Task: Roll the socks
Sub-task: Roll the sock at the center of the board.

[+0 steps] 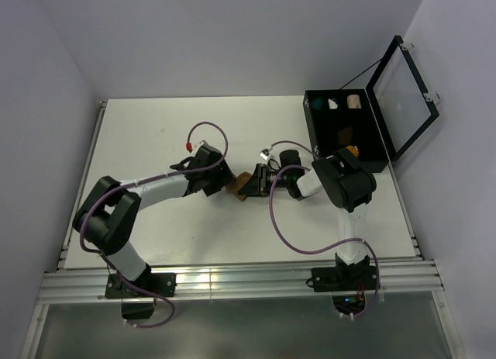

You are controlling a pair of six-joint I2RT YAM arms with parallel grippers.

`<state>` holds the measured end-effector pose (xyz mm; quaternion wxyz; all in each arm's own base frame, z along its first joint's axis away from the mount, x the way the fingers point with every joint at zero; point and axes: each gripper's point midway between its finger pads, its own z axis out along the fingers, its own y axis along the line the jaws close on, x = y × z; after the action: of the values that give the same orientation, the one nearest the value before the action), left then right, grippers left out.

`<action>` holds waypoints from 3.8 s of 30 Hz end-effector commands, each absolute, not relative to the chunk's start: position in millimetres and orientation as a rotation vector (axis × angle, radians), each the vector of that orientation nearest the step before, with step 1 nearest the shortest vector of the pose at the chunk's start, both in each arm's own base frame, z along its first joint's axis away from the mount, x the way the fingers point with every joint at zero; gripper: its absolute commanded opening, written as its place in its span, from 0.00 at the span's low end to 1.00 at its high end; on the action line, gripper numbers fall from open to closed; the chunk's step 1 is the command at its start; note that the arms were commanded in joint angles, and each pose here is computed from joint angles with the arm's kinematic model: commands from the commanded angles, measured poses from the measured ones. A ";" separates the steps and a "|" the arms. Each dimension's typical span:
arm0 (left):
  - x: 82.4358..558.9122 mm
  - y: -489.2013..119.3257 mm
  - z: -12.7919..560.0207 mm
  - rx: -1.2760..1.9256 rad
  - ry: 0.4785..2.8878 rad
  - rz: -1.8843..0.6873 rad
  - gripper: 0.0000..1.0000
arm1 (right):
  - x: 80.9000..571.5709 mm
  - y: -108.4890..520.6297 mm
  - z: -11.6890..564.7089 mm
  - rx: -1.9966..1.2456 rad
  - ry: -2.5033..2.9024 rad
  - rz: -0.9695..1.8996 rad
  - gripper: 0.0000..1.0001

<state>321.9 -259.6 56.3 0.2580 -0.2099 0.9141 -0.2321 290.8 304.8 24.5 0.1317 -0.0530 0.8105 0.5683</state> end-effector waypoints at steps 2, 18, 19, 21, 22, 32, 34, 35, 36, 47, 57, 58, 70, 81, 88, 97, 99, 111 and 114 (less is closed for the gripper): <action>329.3 -269.1 55.4 -0.573 2.455 -0.668 0.70 | 269.2 290.1 -26.8 -0.012 2.591 1.531 0.00; 303.0 -265.2 3.4 -0.429 2.670 -0.467 0.35 | 286.3 280.1 3.0 -0.153 2.494 1.286 0.34; 301.9 -264.1 2.9 -0.413 2.675 -0.456 0.35 | 289.5 275.7 2.3 -0.150 2.502 1.210 0.37; 301.4 -262.2 3.2 -0.405 2.678 -0.440 0.35 | 295.4 274.4 18.4 -0.227 2.451 1.119 0.43; 300.6 -261.7 3.1 -0.393 2.680 -0.436 0.35 | 295.5 271.3 20.6 -0.236 2.458 1.068 0.44; 300.8 -268.3 10.3 -0.339 2.675 -0.435 0.35 | 314.4 260.3 88.0 -0.394 2.212 0.601 0.52; 300.7 -269.7 10.9 -0.336 2.677 -0.439 0.35 | 316.4 265.4 96.4 -0.428 2.172 0.523 0.54; 301.1 -269.5 10.3 -0.335 2.679 -0.438 0.35 | 306.9 278.2 97.9 -0.503 2.152 0.526 0.54; 300.5 -270.2 9.8 -0.333 2.683 -0.437 0.35 | 310.4 279.4 100.5 -0.503 2.139 0.481 0.54; 300.2 -274.4 11.4 -0.333 2.688 -0.459 0.35 | 299.4 314.7 61.9 -0.679 2.139 0.370 0.55; 300.4 -279.0 13.3 -0.339 2.689 -0.491 0.35 | 285.6 309.4 11.3 -0.719 2.216 0.306 0.40; 300.3 -279.7 13.5 -0.340 2.690 -0.495 0.35 | 283.6 308.0 5.1 -0.718 2.236 0.300 0.35; 306.2 -280.2 31.9 -0.365 2.635 -0.522 0.53 | 272.9 300.7 12.2 -0.570 2.323 0.641 0.00; 311.8 -267.7 54.2 -0.475 2.521 -0.540 0.73 | 264.8 304.1 35.7 -0.399 2.327 1.377 0.00; 314.9 -268.5 72.6 -0.499 2.444 -0.618 0.75 | 269.8 298.0 18.1 -0.188 2.402 1.617 0.00; 314.0 -270.6 60.6 -0.531 2.448 -0.637 0.72 | 273.9 292.3 -7.3 -0.106 2.541 1.571 0.00; 317.2 -268.7 48.7 -0.539 2.468 -0.590 0.70 | 272.6 291.1 -11.8 -0.103 2.558 1.559 0.00; 309.3 -264.9 17.0 -0.520 2.596 -0.460 0.36 | 281.2 281.3 -5.9 -0.160 2.532 1.375 0.02; 307.0 -263.4 13.3 -0.492 2.627 -0.429 0.34 | 286.8 278.6 5.0 -0.220 2.483 1.255 0.21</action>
<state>319.9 -277.7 36.3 0.2435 -0.1926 0.9278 -0.2067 297.1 298.8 34.0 0.1614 -0.0789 0.8310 0.5264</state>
